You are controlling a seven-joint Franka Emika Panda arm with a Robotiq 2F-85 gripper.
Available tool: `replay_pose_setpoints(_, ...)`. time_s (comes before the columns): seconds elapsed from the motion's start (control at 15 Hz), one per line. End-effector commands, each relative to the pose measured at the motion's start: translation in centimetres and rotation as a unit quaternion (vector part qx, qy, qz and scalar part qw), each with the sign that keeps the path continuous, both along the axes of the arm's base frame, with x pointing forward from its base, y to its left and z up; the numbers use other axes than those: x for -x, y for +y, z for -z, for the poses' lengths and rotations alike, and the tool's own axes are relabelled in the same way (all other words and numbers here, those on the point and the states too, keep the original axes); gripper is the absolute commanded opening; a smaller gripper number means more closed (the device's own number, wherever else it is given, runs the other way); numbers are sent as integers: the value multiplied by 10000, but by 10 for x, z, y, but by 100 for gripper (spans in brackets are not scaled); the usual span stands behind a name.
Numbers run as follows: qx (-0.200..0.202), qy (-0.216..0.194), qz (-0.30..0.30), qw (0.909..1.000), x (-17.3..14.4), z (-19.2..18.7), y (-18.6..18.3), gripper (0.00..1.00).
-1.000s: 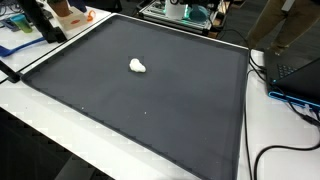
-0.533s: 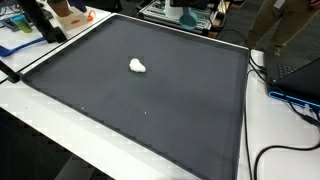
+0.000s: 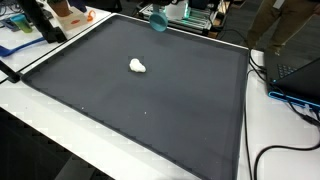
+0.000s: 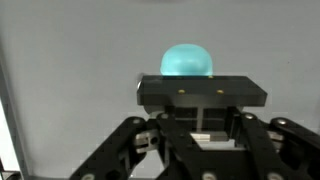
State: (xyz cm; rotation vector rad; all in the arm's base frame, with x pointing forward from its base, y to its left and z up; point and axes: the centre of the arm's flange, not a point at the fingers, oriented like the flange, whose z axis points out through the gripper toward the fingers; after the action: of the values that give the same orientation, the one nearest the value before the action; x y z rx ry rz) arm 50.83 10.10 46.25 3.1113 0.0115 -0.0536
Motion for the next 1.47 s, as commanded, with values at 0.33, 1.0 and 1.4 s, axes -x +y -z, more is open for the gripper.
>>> replay_pose_setpoints(0.33, -179, 70, 6, 9998, -12, 21, -11, 22)
replay_pose_setpoints(1.0, 201, -172, 131, 9996, -46, 74, -50, 22)
replay_pose_setpoints(1.4, 229, -512, 118, 9984, -55, 87, -50, 22)
